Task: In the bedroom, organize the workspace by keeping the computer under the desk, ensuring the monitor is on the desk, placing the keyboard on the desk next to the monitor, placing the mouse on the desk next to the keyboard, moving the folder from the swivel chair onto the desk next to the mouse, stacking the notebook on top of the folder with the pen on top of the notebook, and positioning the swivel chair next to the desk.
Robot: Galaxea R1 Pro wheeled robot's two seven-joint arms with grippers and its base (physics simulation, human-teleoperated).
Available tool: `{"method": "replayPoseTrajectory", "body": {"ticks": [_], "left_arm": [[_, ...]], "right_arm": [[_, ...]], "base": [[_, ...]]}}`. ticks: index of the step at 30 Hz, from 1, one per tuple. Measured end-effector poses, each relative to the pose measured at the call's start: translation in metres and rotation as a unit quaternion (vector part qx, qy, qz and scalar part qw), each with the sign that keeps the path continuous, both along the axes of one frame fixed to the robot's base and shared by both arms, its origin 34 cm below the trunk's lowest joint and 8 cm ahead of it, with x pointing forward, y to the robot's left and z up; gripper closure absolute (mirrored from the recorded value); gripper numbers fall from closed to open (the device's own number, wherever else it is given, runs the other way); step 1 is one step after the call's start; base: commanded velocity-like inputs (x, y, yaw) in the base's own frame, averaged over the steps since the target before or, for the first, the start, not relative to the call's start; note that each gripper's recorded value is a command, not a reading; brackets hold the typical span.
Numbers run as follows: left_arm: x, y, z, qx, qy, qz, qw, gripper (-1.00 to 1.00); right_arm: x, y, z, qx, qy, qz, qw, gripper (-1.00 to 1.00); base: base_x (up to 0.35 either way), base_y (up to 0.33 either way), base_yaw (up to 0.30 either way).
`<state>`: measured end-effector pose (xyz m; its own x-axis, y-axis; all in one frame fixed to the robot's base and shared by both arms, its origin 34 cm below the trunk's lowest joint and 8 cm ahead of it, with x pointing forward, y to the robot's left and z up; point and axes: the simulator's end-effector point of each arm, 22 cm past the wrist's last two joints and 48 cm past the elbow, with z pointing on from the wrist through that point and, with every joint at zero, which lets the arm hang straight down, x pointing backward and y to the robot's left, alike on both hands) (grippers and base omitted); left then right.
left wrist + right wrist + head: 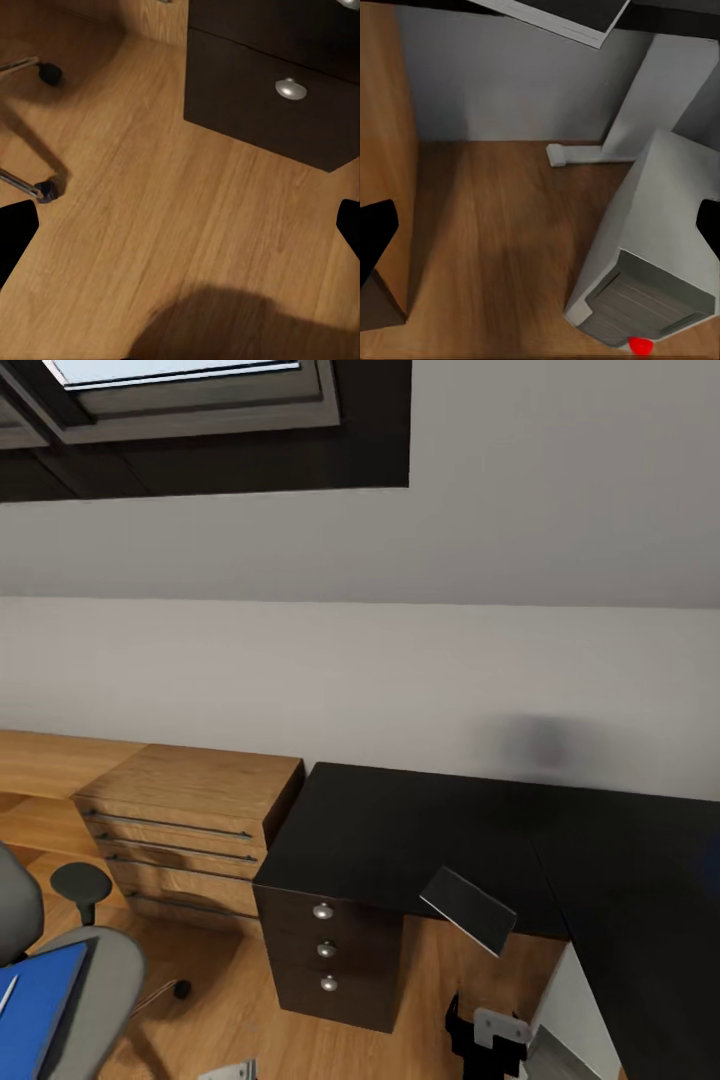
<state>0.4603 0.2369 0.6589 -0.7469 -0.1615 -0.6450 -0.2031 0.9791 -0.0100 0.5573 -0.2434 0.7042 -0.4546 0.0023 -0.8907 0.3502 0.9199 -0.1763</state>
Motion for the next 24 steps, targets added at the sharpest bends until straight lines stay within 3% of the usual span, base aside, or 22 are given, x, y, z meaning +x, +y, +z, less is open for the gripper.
{"method": "replayPoseTrajectory", "body": {"ticks": [14, 24], "left_arm": [[-0.006, 0.002, -0.005, 0.006, -0.005, 0.002, 1.0000, -1.00], [-0.012, 0.004, -0.011, 0.010, 0.003, 0.001, 0.9999, -1.00]], "right_arm": [[-0.007, 0.005, -0.009, 0.008, 0.010, 0.018, 0.9998, -1.00], [-0.008, 0.024, -0.015, 0.024, 0.017, 0.047, 0.9985, -1.00]], "base": [[0.000, 0.000, 0.008], [0.000, 0.000, 0.000]]}}
